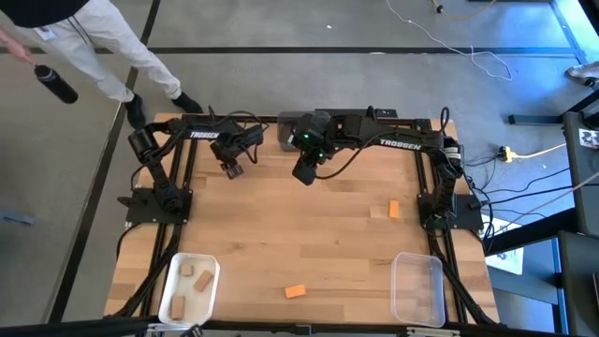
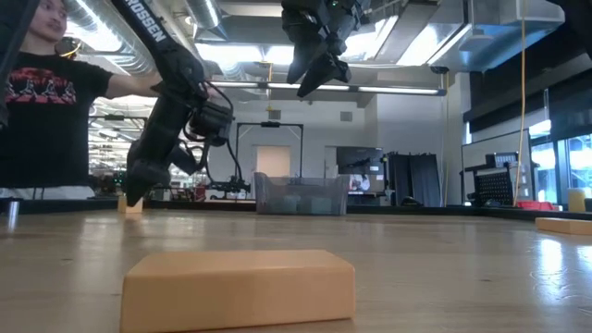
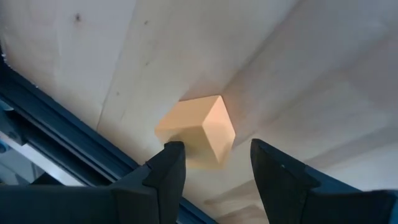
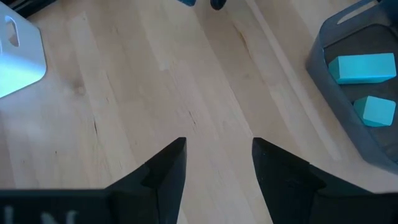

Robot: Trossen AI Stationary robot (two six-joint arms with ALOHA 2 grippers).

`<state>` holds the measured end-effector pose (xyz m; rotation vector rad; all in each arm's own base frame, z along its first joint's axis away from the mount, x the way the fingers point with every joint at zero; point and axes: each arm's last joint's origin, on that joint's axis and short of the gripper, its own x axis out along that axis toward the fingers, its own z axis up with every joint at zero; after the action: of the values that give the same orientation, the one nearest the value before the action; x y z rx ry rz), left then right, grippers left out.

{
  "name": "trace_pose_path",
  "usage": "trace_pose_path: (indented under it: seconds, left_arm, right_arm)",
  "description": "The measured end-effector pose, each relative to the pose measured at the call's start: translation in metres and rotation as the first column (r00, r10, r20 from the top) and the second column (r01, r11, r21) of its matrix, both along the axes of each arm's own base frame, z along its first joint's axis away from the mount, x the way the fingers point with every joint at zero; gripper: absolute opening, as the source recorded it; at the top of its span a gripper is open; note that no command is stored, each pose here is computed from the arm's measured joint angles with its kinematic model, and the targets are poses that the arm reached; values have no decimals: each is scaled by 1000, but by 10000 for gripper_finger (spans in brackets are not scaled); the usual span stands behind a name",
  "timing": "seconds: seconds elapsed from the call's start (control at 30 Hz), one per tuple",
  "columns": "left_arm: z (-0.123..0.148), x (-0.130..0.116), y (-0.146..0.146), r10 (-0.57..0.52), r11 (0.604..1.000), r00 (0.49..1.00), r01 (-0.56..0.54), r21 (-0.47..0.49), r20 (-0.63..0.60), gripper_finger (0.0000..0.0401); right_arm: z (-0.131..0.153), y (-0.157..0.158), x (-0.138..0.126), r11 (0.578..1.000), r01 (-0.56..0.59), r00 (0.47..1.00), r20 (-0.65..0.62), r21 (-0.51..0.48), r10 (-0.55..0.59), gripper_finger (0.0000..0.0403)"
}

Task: Sort & place blocks by color
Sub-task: Put the top orange block into the transparent bin

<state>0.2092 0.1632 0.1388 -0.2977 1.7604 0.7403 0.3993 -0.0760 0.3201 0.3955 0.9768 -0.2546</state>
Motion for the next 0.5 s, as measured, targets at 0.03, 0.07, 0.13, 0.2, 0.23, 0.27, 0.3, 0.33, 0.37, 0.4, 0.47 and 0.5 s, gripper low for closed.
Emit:
trace_pose_path:
  seconds: [0.03,0.07,0.13,0.2,0.23,0.27,0.3,0.33,0.37,0.4,0.47,0.5]
  left_arm:
    - [0,1,-2,-5,1000,1000,5,-3,2,170]
    - [0,2,-3,-11,1000,1000,11,-7,2,170]
    - [0,4,-7,-24,1000,1000,24,-13,5,170]
    - [0,7,-11,-39,999,999,40,-21,8,170]
    - [0,9,-13,-49,998,999,49,-27,12,170]
    - [0,10,-16,-58,998,998,59,-33,15,170]
    - [0,12,-19,-68,997,998,68,-40,19,170]
    - [0,14,-21,-78,996,997,79,-43,20,170]
    - [1,16,-24,-85,995,996,85,-47,21,170]
    - [2,18,-26,-84,995,996,85,-48,24,170]
    - [5,24,-32,-88,995,995,89,-50,39,170]
    - [6,28,-35,-87,994,995,90,-56,56,170]
  right_arm:
    - [0,0,0,1000,0,1000,0,0,0,184]
    - [0,0,0,1000,0,1000,0,0,0,184]
    - [0,0,0,1000,0,1000,0,0,0,184]
    - [0,0,0,1000,0,1000,0,0,0,184]
    - [0,0,0,1000,0,1000,0,0,0,184]
    - [0,0,0,1000,0,1000,0,0,0,184]
    - [0,0,0,1000,0,1000,1,0,0,184]
    - [0,0,0,1000,0,1000,1,0,0,184]
    - [0,0,0,1000,0,1000,0,0,0,184]
    - [0,0,0,1000,0,1000,1,0,0,184]
    - [0,0,0,1000,-1,1000,1,-1,1,184]
    - [0,0,0,1000,-1,1000,1,-1,1,184]
